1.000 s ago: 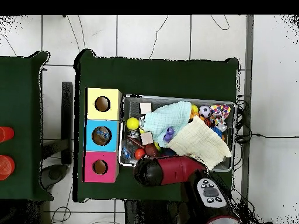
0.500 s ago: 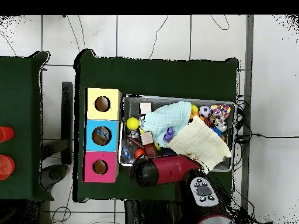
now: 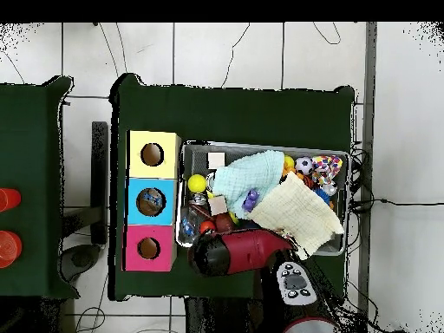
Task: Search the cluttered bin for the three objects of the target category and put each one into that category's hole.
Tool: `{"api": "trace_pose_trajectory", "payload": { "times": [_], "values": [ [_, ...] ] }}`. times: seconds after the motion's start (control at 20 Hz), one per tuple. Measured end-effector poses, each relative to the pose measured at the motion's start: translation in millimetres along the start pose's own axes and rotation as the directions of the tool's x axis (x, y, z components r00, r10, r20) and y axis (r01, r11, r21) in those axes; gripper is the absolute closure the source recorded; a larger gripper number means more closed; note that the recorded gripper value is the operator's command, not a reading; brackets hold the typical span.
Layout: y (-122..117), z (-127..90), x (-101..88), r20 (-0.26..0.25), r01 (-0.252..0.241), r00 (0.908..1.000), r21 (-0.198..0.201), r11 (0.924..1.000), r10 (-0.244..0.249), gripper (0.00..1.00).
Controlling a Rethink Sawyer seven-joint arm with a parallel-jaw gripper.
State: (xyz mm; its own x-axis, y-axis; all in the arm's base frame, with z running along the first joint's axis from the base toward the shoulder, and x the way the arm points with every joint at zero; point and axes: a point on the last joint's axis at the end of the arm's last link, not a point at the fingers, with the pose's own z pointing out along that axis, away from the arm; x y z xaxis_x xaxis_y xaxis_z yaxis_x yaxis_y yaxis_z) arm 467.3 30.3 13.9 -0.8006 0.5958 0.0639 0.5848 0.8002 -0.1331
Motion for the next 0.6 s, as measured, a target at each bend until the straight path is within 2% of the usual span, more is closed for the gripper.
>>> {"api": "trace_pose_trajectory", "payload": {
  "times": [0.15, 0.5, 0.6],
  "values": [
    [3, 0, 1.0, 0.003, -0.001, 1.0000, 0.006, 1.0000, 0.001, 0.00],
    [13, 1, 2.5, 0.018, -0.001, 0.9998, 0.046, 0.9989, 0.000, 0.00],
    [23, 4, 3.7, 0.022, -0.001, 0.9998, 0.047, 0.9989, 0.000, 0.00]
  ]
}}
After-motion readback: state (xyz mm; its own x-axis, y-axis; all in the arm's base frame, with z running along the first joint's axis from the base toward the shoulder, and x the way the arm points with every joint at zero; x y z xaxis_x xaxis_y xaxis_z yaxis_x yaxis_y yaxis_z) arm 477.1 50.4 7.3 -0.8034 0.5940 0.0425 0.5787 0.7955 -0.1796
